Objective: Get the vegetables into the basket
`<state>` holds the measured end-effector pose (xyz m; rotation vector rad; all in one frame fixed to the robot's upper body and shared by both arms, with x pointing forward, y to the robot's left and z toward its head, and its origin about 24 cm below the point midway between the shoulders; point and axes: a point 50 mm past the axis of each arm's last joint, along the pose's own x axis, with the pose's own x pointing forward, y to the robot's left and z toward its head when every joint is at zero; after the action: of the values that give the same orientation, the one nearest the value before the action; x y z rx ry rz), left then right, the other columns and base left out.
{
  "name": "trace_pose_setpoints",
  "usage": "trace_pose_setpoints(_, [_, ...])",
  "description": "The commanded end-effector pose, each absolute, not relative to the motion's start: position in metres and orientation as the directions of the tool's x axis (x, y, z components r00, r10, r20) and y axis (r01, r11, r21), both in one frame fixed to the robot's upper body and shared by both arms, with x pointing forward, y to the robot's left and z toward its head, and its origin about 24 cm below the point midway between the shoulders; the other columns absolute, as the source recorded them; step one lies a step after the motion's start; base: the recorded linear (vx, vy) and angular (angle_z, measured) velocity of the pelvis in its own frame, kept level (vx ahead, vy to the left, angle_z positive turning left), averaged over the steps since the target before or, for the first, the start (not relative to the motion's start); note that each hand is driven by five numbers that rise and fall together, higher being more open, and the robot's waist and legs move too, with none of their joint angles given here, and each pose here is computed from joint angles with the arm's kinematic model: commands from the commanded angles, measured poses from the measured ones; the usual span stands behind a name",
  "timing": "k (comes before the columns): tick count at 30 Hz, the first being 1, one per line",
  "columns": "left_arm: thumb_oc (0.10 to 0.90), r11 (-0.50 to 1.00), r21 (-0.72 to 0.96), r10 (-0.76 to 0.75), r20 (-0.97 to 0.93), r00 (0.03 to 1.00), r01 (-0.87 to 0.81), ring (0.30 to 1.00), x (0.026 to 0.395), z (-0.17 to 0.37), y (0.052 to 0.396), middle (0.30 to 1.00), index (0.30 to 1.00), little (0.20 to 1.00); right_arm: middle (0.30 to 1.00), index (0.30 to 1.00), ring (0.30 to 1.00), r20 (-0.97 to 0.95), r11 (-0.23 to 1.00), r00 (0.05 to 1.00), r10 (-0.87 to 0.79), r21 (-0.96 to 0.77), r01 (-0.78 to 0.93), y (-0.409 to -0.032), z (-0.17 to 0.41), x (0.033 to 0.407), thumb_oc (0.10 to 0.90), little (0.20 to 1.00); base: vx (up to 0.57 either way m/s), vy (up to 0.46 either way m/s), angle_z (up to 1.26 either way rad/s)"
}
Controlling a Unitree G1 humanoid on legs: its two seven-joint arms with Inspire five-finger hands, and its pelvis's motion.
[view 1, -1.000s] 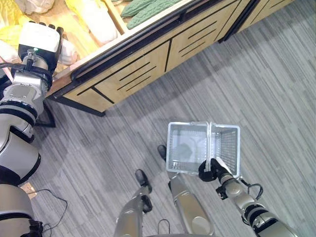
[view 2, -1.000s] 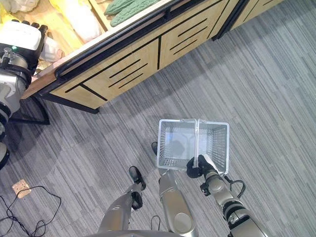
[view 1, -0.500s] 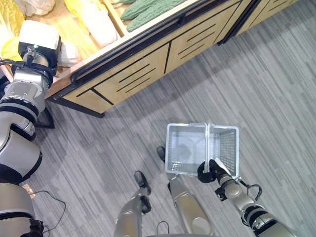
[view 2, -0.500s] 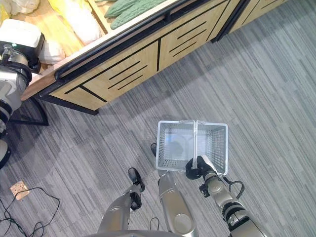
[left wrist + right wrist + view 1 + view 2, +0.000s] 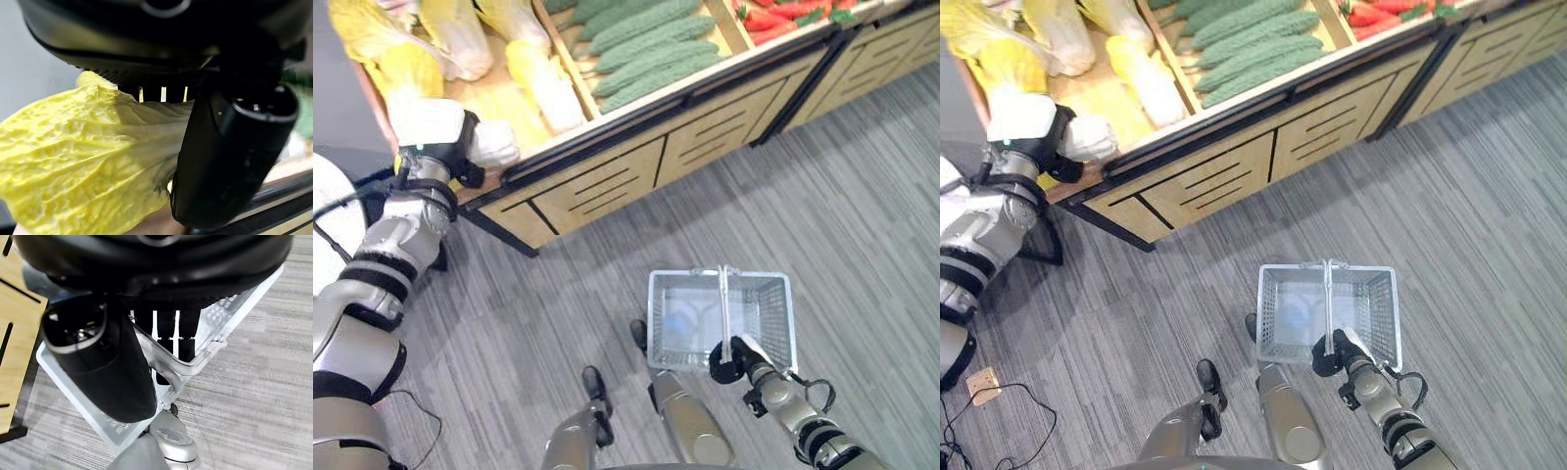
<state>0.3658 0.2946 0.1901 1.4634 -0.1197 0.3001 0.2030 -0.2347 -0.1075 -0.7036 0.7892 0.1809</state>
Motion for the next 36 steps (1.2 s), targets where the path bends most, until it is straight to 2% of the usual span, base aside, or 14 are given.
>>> trace_pose_setpoints(1, [0.400, 0.164, 0.853, 0.148, 0.476, 0.867, -0.496, 0.300, 0.353, 0.234, 0.302, 0.300, 0.300, 0.300, 0.300, 0.300, 0.300, -0.804, 0.668, 0.560, -0.198, -0.529, -0.523, -0.272, -0.125, 0.144, 0.400, 0.300, 0.06, -0.050, 0.10])
trace_pose_setpoints(5, [0.400, 0.215, 0.852, 0.065, 0.475, 0.877, -0.477, 0.300, 0.341, 0.224, 0.287, 0.300, 0.300, 0.300, 0.300, 0.300, 0.300, -0.828, 0.667, 0.511, -0.232, -0.518, -0.536, -0.277, -0.130, 0.135, 0.400, 0.300, 0.03, -0.036, 0.22])
trace_pose_setpoints(7, [0.400, 0.346, 0.835, 0.042, 0.442, 0.896, -0.429, 0.300, 0.329, 0.207, 0.280, 0.300, 0.300, 0.300, 0.300, 0.300, 0.300, -0.846, 0.686, 0.463, -0.266, -0.503, -0.525, -0.281, -0.134, 0.127, 0.400, 0.300, 0.03, -0.037, 0.28])
trace_pose_setpoints(9, [0.400, 0.382, 0.829, 0.023, 0.433, 0.901, -0.408, 0.300, 0.325, 0.204, 0.276, 0.300, 0.300, 0.300, 0.300, 0.300, 0.300, -0.851, 0.689, 0.446, -0.277, -0.500, -0.525, -0.282, -0.135, 0.124, 0.400, 0.300, 0.02, -0.022, 0.14])
trace_pose_setpoints(10, [0.400, 0.493, 0.793, 0.028, 0.397, 0.918, -0.358, 0.300, 0.318, 0.185, 0.270, 0.300, 0.300, 0.300, 0.300, 0.300, 0.300, -0.861, 0.688, 0.414, -0.296, -0.493, -0.533, -0.285, -0.136, 0.120, 0.400, 0.300, 0.03, -0.019, 0.14])
trace_pose_setpoints(14, [0.400, 0.672, 0.694, 0.015, 0.337, 0.941, -0.259, 0.300, 0.298, 0.155, 0.255, 0.300, 0.300, 0.300, 0.300, 0.300, 0.300, -0.870, 0.694, 0.364, -0.332, -0.487, -0.530, -0.290, -0.139, 0.111, 0.400, 0.300, 0.04, 0.002, 0.20])
trace_pose_setpoints(21, [0.400, 0.798, 0.576, 0.080, 0.185, 0.979, -0.174, 0.300, 0.263, 0.105, 0.258, 0.300, 0.300, 0.300, 0.300, 0.300, 0.300, -0.880, 0.726, 0.319, -0.352, -0.472, -0.499, -0.292, -0.142, 0.098, 0.400, 0.300, 0.03, 0.013, 0.07])
trace_pose_setpoints(24, [0.400, 0.857, 0.505, 0.073, 0.081, 0.994, -0.104, 0.300, 0.248, 0.075, 0.247, 0.300, 0.300, 0.300, 0.300, 0.300, 0.300, -0.884, 0.745, 0.297, -0.360, -0.464, -0.478, -0.292, -0.144, 0.088, 0.400, 0.300, -0.01, 0.022, 0.22])
trace_pose_setpoints(25, [0.400, 0.917, 0.393, 0.074, 0.009, 0.997, -0.072, 0.300, 0.241, 0.054, 0.237, 0.300, 0.300, 0.300, 0.300, 0.300, 0.300, -0.884, 0.760, 0.296, -0.363, -0.464, -0.455, -0.291, -0.145, 0.084, 0.400, 0.300, -0.03, 0.017, 0.31])
trace_pose_setpoints(27, [0.400, 0.911, 0.411, 0.068, -0.033, 0.997, -0.048, 0.300, 0.237, 0.044, 0.234, 0.300, 0.300, 0.300, 0.300, 0.300, 0.300, -0.884, 0.771, 0.298, -0.362, -0.463, -0.438, -0.290, -0.146, 0.083, 0.400, 0.300, -0.03, 0.016, 0.32])
trace_pose_setpoints(29, [0.400, 0.898, 0.435, 0.038, -0.215, 0.976, 0.061, 0.300, 0.220, 0.005, 0.229, 0.300, 0.300, 0.300, 0.300, 0.300, 0.300, -0.892, 0.790, 0.274, -0.360, -0.448, -0.419, -0.285, -0.150, 0.071, 0.400, 0.300, -0.04, 0.021, 0.34])
trace_pose_setpoints(32, [0.400, 0.910, 0.407, 0.037, -0.275, 0.961, 0.082, 0.300, 0.212, -0.008, 0.227, 0.300, 0.300, 0.300, 0.300, 0.300, 0.300, -0.891, 0.798, 0.266, -0.368, -0.449, -0.402, -0.285, -0.151, 0.069, 0.400, 0.300, -0.03, 0.017, 0.31])
trace_pose_setpoints(34, [0.400, 0.935, 0.342, 0.023, -0.323, 0.946, 0.094, 0.300, 0.206, -0.019, 0.221, 0.300, 0.300, 0.300, 0.300, 0.300, 0.300, -0.890, 0.804, 0.265, -0.371, -0.451, -0.386, -0.283, -0.152, 0.068, 0.400, 0.300, -0.06, 0.026, 0.24])
trace_pose_setpoints(36, [0.400, 0.978, 0.196, 0.007, -0.372, 0.928, 0.071, 0.300, 0.198, -0.031, 0.212, 0.300, 0.300, 0.300, 0.300, 0.300, 0.300, -0.888, 0.808, 0.264, -0.377, -0.455, -0.375, -0.284, -0.152, 0.068, 0.400, 0.300, -0.04, 0.032, 0.32])
